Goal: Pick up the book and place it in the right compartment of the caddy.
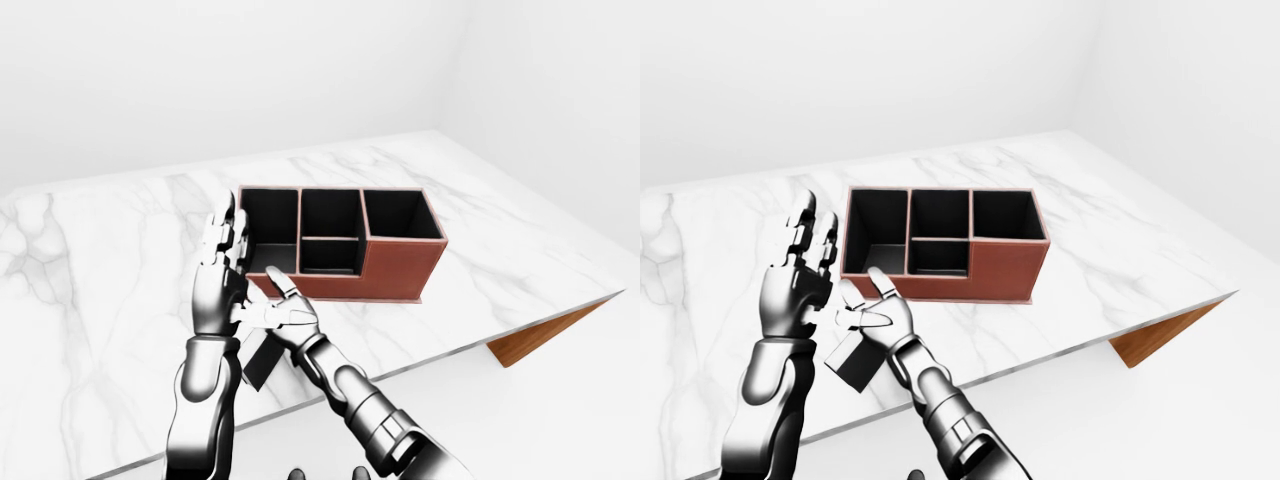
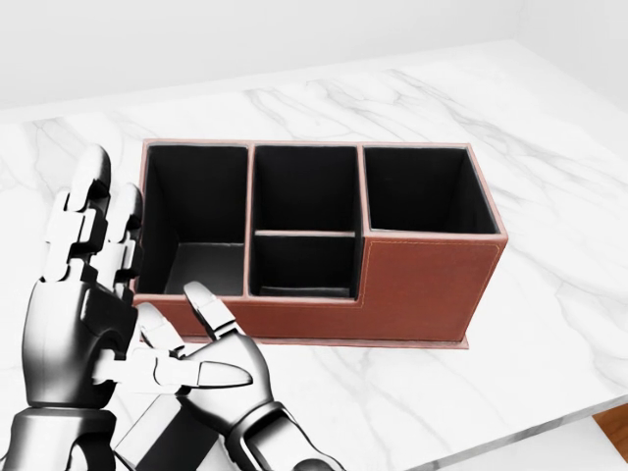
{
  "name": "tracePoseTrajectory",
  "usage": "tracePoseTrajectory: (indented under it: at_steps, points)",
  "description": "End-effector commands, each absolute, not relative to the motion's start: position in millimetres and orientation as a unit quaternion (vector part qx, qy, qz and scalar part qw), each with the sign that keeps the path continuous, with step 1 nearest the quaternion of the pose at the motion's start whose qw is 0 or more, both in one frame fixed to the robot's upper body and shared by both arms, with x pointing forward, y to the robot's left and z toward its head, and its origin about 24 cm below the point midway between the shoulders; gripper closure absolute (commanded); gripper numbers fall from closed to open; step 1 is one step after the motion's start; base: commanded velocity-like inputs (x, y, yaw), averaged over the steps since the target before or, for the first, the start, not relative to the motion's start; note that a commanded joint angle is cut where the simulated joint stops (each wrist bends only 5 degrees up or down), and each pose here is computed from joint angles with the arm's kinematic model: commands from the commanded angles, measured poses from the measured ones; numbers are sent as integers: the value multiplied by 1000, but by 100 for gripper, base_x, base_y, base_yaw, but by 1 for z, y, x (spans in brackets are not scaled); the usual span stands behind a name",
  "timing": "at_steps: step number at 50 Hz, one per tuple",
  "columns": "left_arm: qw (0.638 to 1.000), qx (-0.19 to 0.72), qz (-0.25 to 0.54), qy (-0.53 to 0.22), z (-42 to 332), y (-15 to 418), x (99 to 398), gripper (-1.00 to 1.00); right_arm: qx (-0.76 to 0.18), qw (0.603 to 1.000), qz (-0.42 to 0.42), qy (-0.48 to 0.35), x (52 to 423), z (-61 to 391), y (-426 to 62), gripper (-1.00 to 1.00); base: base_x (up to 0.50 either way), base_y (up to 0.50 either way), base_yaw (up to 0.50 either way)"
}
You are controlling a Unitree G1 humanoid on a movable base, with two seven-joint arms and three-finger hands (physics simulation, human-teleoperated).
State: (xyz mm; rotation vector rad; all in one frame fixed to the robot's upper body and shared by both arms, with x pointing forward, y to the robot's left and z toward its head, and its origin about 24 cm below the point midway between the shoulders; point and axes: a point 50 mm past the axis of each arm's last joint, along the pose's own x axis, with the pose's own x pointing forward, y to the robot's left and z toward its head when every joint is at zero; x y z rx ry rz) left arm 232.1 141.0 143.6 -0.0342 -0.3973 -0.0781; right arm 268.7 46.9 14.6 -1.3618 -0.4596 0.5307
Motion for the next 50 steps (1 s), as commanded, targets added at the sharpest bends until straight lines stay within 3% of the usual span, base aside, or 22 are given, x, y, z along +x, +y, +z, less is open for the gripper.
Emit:
tracePoseTrajectory:
  at_steps: [1,19,20,21,37,50]
  points:
    - [981,-18,-40,-188,140,140,233,-100,-617,714,249,-221,266,17,58,-100,0,0,0]
    - [980,-19,-40,-194,142,141,232,-100,-612,698,295,-227,228,1,75,-95,0,0,0]
    - [980,-19,-40,-193,142,141,233,-100,-612,697,295,-228,228,1,75,-18,0,0,0]
    - [981,-19,-40,-191,141,140,233,-100,-612,697,296,-228,228,1,75,100,0,0,0]
    - [981,-19,-41,-191,141,141,232,-100,-614,697,293,-225,232,1,74,100,0,0,0]
    - [981,-18,-41,-188,139,140,233,-100,-602,733,251,-191,267,28,45,100,0,0,0]
